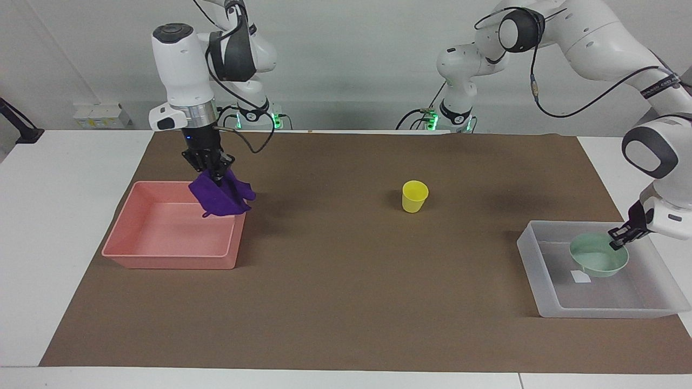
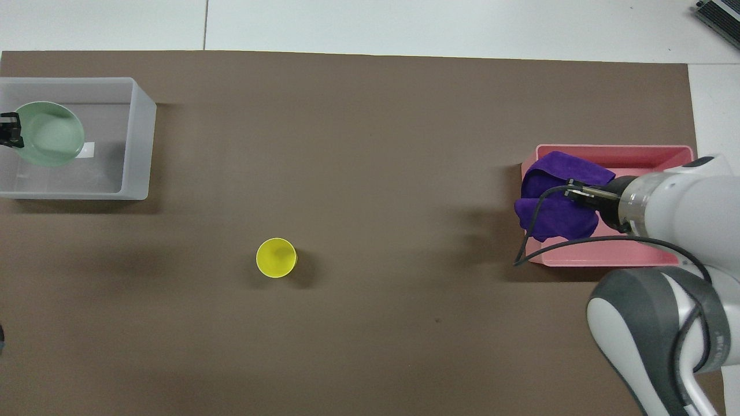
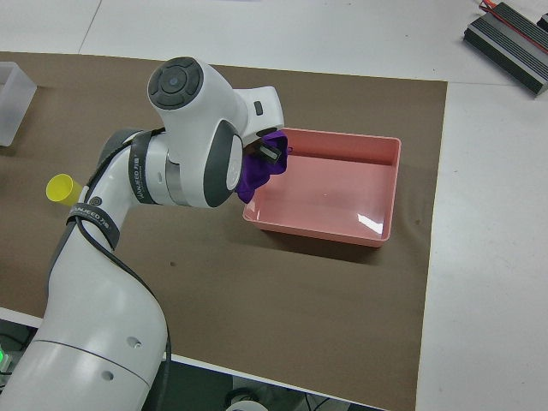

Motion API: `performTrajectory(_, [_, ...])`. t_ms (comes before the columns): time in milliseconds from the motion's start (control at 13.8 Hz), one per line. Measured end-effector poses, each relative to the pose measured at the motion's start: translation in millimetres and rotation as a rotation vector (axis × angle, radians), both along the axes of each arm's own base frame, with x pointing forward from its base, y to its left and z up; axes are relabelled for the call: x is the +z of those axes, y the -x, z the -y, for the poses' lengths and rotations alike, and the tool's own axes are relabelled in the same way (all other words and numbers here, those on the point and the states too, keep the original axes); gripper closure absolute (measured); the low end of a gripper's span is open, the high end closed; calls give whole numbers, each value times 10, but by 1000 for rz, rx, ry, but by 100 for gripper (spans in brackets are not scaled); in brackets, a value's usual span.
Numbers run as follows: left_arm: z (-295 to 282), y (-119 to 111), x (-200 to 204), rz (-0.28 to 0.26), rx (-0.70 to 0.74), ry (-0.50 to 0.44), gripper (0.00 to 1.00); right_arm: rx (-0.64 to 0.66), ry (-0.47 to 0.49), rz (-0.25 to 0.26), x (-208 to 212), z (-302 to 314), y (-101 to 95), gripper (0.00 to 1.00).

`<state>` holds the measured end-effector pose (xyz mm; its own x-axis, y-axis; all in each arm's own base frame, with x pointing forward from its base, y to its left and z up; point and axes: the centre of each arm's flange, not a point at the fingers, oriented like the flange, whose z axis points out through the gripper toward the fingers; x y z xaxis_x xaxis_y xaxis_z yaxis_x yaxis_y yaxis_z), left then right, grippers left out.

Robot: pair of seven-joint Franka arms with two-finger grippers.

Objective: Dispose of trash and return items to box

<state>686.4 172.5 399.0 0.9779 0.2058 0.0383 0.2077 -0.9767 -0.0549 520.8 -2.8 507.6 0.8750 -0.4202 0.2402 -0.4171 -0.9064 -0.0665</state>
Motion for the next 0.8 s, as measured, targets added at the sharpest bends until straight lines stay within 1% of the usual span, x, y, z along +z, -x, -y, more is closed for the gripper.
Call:
performTrajectory(217, [48, -22, -233, -33, -7, 10, 98, -47, -1, -22, -93, 247, 35, 93])
performTrajectory(435, [79, -32, -430, -62, -18, 16, 97, -92, -2, -58, -263, 503, 112, 93])
performTrajectory(507, [83, -34, -445, -64, -23, 17, 90, -102, -3, -70, -321, 555, 138, 93])
performTrajectory(580, [86, -40, -431, -61, -26, 16, 80, -110, -4, -77, -357, 594, 157, 93])
performTrajectory(652, [90, -50, -394, -54, -28, 15, 70, -116, -4, -80, -374, 624, 167, 87])
performTrajectory(725, [93, -63, -322, -42, -30, 13, 57, -119, -4, -81, -377, 641, 170, 78])
performTrajectory(797, [100, -72, -193, -23, -32, 10, 44, -122, -5, -81, -376, 655, 172, 66])
